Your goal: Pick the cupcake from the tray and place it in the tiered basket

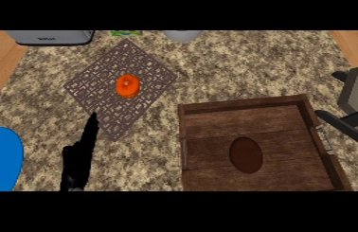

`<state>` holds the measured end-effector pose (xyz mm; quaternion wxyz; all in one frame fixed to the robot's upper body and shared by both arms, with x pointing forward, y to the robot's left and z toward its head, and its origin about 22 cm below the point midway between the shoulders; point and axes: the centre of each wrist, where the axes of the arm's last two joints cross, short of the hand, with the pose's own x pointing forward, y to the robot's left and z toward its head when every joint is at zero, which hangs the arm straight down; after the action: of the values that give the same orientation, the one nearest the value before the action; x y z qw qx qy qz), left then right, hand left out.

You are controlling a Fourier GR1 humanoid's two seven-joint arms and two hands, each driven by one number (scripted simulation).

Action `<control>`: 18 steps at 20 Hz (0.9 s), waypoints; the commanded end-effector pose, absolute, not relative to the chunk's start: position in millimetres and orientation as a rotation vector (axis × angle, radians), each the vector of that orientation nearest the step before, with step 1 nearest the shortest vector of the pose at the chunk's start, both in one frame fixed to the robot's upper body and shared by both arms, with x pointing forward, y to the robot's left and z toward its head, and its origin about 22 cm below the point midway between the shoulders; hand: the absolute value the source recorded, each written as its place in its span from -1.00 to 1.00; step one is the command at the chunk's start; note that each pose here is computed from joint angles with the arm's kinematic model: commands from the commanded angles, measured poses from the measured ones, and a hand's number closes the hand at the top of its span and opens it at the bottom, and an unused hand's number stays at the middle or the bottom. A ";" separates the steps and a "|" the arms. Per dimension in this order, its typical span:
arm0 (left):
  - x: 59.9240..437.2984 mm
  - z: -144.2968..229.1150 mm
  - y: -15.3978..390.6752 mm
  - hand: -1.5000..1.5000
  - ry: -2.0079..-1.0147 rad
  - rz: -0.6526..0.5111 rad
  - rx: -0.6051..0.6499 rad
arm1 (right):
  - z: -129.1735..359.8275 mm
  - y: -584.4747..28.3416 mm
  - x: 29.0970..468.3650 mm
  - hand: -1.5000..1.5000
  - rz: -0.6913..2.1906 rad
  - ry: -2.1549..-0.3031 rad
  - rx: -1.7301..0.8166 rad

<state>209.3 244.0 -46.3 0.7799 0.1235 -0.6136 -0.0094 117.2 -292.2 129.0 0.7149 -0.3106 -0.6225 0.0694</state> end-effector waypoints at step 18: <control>205.0 -51.6 238.7 0.00 -1.296 -0.047 0.231 | 150.6 -217.5 150.1 -1.00 0.512 -0.902 -1.054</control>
<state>218.0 238.7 -46.9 0.7771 0.1128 -0.6189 -0.0216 152.5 -236.8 146.0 0.7430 -0.4147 -0.4696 0.2356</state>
